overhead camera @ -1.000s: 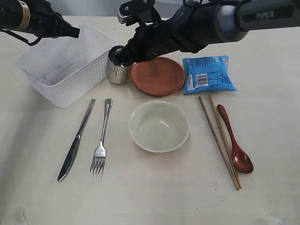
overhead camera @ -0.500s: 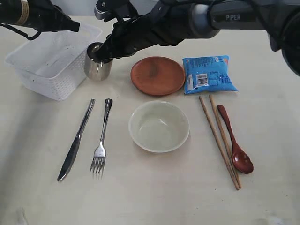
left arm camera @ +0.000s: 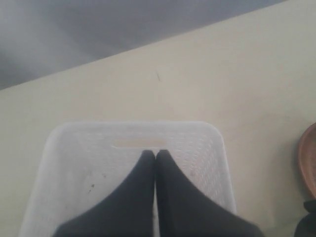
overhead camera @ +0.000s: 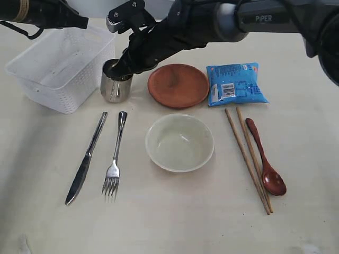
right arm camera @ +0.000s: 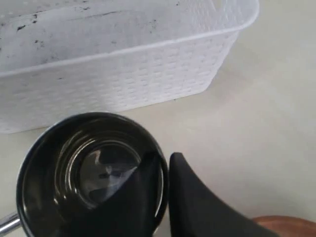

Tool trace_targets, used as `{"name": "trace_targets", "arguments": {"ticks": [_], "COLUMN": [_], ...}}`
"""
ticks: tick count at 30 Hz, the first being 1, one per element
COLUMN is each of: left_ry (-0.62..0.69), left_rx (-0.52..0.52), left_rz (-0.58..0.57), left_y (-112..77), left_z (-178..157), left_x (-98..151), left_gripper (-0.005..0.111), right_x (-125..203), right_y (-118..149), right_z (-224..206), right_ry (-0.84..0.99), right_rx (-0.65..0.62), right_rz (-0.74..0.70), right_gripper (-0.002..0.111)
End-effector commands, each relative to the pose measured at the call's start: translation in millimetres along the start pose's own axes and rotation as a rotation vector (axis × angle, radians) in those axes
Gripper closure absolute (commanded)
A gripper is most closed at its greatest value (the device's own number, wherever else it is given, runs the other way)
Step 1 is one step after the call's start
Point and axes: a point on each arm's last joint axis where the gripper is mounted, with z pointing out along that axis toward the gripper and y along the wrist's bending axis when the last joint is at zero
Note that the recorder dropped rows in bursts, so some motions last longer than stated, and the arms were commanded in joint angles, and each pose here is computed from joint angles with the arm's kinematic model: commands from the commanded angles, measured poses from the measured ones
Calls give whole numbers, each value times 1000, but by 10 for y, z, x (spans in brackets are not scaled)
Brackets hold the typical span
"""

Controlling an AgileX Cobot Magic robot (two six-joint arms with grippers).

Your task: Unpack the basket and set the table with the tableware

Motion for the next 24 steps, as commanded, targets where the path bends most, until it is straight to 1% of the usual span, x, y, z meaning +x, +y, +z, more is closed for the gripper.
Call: {"name": "trace_targets", "arguments": {"ticks": [1,13,14,16,19,21,24], "left_ry": [-15,-15,-15,-15,-15,-15,-15], "left_rx": [-6,-6,-6,-6,-5,-5,-5], "left_rz": [-4,-13,-13,-13,-33,-34,-34], "left_y": [-7,-7,-7,-7,-7,-7,-7], "left_z": [-30,-30,-30,-30,-30,-30,-30], "left_x": [-47,-47,-47,-47,-47,-47,-47], "left_gripper": [106,106,106,106,106,106,106], "right_x": [-44,-24,-22,-16,-13,-13,-15], "right_y": [-47,-52,-50,-44,-43,-43,-44], "right_z": [-25,-24,-24,-24,-24,-24,-24], "right_ry": [-31,-8,-6,1,4,4,2], "right_rx": [40,45,43,37,35,35,37], "right_rz": [-14,-34,-32,-27,-29,-29,-29], "right_gripper": [108,108,104,92,65,59,59]}}
